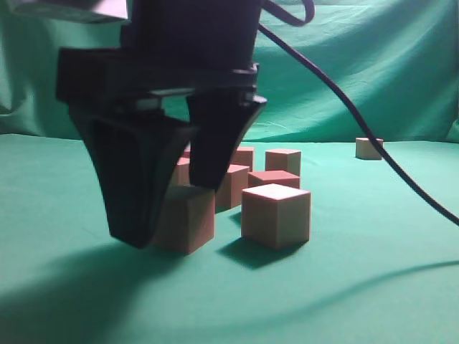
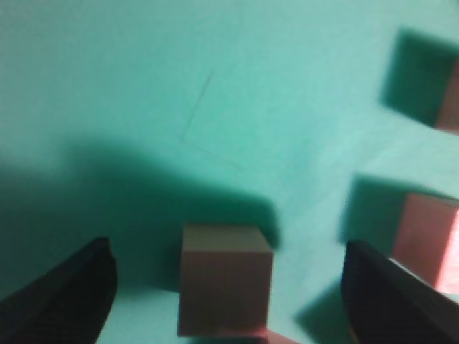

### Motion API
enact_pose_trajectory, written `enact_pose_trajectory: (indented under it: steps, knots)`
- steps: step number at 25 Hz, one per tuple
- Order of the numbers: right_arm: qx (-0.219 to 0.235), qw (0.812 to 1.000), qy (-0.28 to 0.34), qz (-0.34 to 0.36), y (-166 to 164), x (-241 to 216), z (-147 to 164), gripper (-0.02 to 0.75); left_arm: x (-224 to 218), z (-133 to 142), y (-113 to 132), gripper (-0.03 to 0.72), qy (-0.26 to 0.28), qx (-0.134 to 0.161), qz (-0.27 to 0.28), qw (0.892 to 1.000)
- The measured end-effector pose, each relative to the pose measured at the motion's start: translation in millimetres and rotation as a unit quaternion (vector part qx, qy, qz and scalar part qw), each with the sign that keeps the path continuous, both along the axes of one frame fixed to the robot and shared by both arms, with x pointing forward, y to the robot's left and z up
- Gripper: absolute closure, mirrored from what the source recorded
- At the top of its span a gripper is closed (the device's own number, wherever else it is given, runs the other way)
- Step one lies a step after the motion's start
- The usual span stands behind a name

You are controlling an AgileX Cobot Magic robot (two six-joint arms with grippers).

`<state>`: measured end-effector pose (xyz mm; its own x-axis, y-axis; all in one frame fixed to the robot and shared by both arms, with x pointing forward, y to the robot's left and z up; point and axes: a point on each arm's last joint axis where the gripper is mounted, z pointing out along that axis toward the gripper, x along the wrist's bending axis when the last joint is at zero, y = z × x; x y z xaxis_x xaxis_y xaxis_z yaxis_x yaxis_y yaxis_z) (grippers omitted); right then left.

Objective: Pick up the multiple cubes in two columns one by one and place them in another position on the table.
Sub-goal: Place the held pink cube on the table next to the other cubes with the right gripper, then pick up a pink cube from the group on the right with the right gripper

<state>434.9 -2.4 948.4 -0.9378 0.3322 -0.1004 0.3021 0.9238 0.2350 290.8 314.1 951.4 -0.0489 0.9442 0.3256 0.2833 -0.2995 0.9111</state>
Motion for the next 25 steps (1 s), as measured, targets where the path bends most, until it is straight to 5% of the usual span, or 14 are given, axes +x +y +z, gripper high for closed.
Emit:
enact_pose_trajectory:
  steps: [8, 13, 19, 25]
  knots:
    - [0.016, 0.997, -0.072, -0.01, 8, 16, 83, 0.163, 0, 0, 0, 0.688, 0.0, 0.0, 0.0, 1.0]
    - [0.061, 0.981, -0.151, -0.105, -6, 39, 151, 0.163, 0, 0, 0, 0.688, 0.0, 0.0, 0.0, 1.0]
    - [0.077, 0.935, -0.185, -0.292, -75, 101, 197, 0.163, 0, 0, 0, 0.688, 0.0, 0.0, 0.0, 1.0]
    - [0.093, 0.882, -0.13, -0.443, -158, 165, 177, 0.208, 0, 0, 0, 0.688, 0.0, 0.0, 0.0, 1.0]
